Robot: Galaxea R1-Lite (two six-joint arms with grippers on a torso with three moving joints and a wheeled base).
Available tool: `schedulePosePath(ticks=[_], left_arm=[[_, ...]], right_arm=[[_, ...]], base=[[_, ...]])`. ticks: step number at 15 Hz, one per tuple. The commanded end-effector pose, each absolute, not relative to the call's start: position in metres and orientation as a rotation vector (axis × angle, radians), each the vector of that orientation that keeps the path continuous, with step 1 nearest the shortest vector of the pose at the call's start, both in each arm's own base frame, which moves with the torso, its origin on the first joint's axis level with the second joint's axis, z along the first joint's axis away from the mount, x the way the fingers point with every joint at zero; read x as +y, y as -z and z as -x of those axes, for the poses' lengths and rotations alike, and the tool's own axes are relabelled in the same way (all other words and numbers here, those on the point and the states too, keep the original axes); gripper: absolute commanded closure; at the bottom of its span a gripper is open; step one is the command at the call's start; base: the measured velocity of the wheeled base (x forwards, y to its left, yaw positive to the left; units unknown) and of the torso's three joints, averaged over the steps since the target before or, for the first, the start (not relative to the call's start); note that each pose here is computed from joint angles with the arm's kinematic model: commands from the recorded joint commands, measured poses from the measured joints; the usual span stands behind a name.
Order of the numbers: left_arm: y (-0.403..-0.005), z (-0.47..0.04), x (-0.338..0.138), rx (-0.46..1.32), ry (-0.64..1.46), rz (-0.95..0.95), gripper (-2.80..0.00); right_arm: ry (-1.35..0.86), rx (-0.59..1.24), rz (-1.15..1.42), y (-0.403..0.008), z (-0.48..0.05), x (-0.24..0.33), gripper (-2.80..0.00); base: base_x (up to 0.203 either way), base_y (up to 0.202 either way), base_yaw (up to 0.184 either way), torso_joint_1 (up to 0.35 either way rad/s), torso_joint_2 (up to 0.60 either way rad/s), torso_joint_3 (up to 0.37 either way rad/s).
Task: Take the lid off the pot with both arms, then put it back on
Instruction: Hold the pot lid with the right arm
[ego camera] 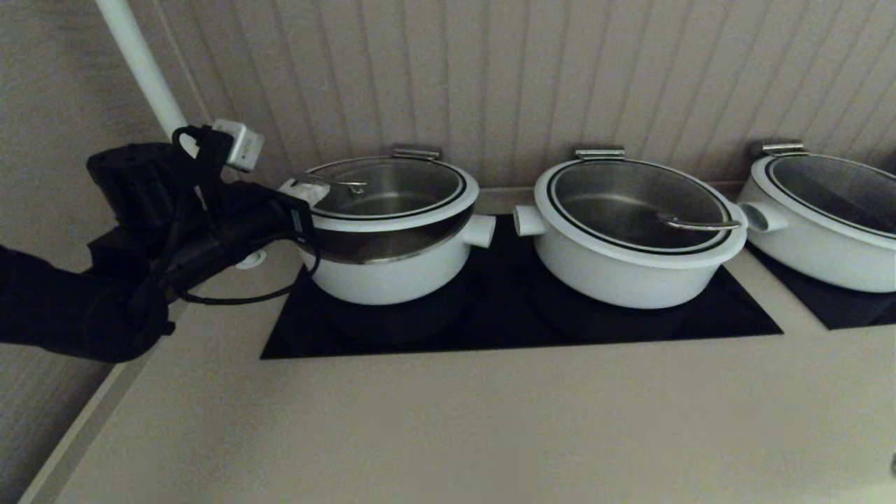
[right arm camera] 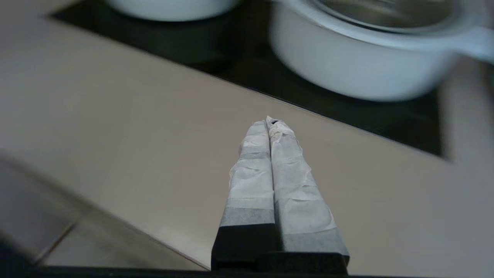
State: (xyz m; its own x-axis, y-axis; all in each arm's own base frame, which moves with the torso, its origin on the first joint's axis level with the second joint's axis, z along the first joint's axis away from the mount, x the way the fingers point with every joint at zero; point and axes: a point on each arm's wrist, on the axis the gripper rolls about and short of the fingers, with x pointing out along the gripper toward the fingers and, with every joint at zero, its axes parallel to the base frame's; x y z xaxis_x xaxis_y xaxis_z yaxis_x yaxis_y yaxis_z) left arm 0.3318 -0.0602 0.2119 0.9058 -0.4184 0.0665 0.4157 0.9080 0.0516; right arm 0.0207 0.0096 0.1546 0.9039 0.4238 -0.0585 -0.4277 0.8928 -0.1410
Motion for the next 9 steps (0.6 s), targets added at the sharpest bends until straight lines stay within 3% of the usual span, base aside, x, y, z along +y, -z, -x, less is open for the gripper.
schedulePosePath(ticks=[1, 5, 9], left_arm=[[-0.214, -0.334, -0.060, -0.089, 0.431, -0.038, 0.00], [-0.212, -0.336, -0.061, -0.084, 0.431, -0.037, 0.00], [-0.212, -0.336, -0.061, -0.082, 0.430, -0.037, 0.00]], right_arm=[[-0.529, 0.117, 0.141, -0.154, -0.043, 0.013, 0.00], [-0.746, 0.146, 0.171, -0.156, -0.072, 0.020, 0.00], [-0.798, 0.159, 0.249, -0.160, -0.095, 0.023, 0.00]], base=[[0.000, 0.000, 0.000, 0.000, 0.00, 0.000], [0.000, 0.000, 0.000, 0.000, 0.00, 0.000], [0.000, 0.000, 0.000, 0.000, 0.00, 0.000]])
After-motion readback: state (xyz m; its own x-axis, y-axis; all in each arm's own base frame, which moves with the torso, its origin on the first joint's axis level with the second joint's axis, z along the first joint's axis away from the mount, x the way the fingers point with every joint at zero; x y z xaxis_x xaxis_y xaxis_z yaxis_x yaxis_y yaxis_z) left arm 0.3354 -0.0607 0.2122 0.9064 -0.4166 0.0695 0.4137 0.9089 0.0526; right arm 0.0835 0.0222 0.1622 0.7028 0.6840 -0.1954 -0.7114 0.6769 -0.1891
